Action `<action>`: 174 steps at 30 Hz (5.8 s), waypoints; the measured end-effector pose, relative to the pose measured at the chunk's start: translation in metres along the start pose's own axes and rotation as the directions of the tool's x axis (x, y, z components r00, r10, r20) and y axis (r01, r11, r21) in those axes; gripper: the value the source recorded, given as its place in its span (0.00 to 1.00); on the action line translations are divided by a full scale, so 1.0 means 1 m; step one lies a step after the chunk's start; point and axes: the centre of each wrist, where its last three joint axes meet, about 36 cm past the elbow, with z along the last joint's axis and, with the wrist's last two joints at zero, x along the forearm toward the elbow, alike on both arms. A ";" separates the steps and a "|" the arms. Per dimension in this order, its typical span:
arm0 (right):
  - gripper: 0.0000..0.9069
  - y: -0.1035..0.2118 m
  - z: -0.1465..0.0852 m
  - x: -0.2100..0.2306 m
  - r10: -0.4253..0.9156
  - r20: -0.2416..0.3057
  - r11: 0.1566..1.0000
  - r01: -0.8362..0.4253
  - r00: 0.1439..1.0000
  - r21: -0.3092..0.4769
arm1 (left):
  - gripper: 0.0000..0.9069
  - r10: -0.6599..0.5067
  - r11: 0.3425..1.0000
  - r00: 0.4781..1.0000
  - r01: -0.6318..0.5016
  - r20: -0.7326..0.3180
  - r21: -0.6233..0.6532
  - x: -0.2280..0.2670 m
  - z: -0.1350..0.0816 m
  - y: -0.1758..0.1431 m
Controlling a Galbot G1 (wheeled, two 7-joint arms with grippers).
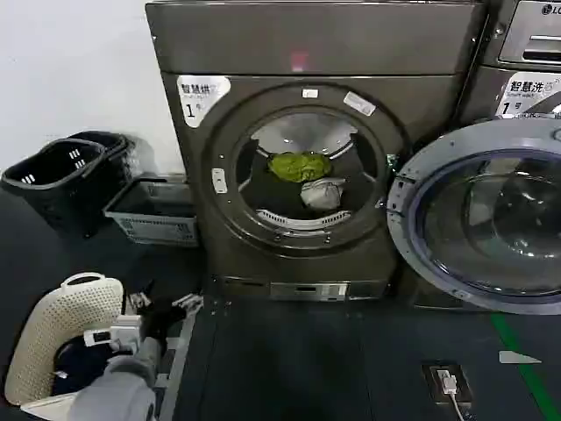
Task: Grasp the clothes from the dryer.
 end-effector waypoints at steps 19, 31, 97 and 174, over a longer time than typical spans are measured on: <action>1.00 0.004 0.011 -0.002 0.028 0.037 0.999 -0.027 0.999 -0.018 | 1.00 0.004 1.000 1.000 -0.004 -0.004 0.004 0.002 0.001 -0.001; 1.00 0.005 0.012 -0.002 0.035 0.033 0.999 -0.034 0.999 -0.028 | 1.00 0.006 1.000 1.000 -0.006 -0.004 0.004 0.002 0.001 -0.001; 1.00 -0.010 0.017 -0.001 0.111 0.039 0.990 -0.107 0.993 -0.097 | 1.00 0.040 0.999 0.999 -0.040 0.014 0.005 0.004 -0.004 -0.005; 1.00 -0.025 0.021 0.004 0.151 0.026 0.980 -0.146 0.988 -0.136 | 1.00 0.051 0.999 0.999 -0.051 -0.012 0.002 -0.006 0.003 -0.020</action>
